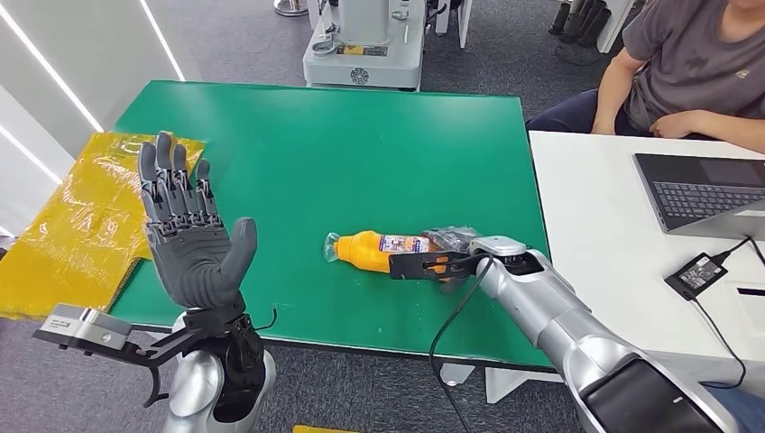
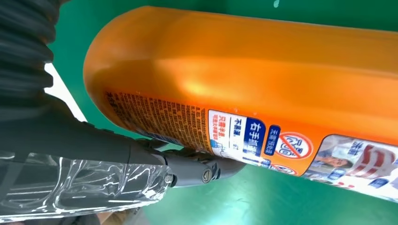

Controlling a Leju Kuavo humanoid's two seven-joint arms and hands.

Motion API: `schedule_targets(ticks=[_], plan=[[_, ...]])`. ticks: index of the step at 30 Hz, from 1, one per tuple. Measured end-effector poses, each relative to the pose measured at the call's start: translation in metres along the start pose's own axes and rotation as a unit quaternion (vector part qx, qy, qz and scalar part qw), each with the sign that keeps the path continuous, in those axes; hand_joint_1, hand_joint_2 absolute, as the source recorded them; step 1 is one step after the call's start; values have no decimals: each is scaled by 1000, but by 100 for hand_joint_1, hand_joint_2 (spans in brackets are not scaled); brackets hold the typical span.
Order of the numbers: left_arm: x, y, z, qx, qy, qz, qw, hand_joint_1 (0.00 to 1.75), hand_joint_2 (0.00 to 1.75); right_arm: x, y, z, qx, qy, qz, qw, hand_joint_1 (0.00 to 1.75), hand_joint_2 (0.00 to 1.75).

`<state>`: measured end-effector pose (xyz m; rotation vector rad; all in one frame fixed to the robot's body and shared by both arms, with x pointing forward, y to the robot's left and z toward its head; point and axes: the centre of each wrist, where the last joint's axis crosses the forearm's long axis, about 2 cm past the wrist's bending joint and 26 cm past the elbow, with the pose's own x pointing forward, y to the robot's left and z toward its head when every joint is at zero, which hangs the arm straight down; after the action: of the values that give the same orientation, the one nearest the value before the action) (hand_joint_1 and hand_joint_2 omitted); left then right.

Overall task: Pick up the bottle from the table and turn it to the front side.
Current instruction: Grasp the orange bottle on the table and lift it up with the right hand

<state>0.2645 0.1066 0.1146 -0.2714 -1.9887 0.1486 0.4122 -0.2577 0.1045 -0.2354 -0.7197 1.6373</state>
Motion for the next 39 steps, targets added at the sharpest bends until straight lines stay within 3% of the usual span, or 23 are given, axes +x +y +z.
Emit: schedule_targets(ticks=[4, 5, 30, 39], plan=[[0, 0, 0, -1, 1, 0, 1000, 0, 175, -2, 6, -2, -27, -3, -2, 1000, 166, 175], [0, 0, 1, -2, 1, 0, 1000, 0, 175, -2, 7, -2, -36, -6, -2, 999, 175, 175], [-3, 4, 9, -4, 12, 1, 1000, 0, 175, 0, 28, -9, -113, -55, 0, 992, 175, 175], [-4, 5, 13, 6, 2, -3, 1000, 0, 175, 23, 20, -11, -262, -115, -27, 958, 175, 175]])
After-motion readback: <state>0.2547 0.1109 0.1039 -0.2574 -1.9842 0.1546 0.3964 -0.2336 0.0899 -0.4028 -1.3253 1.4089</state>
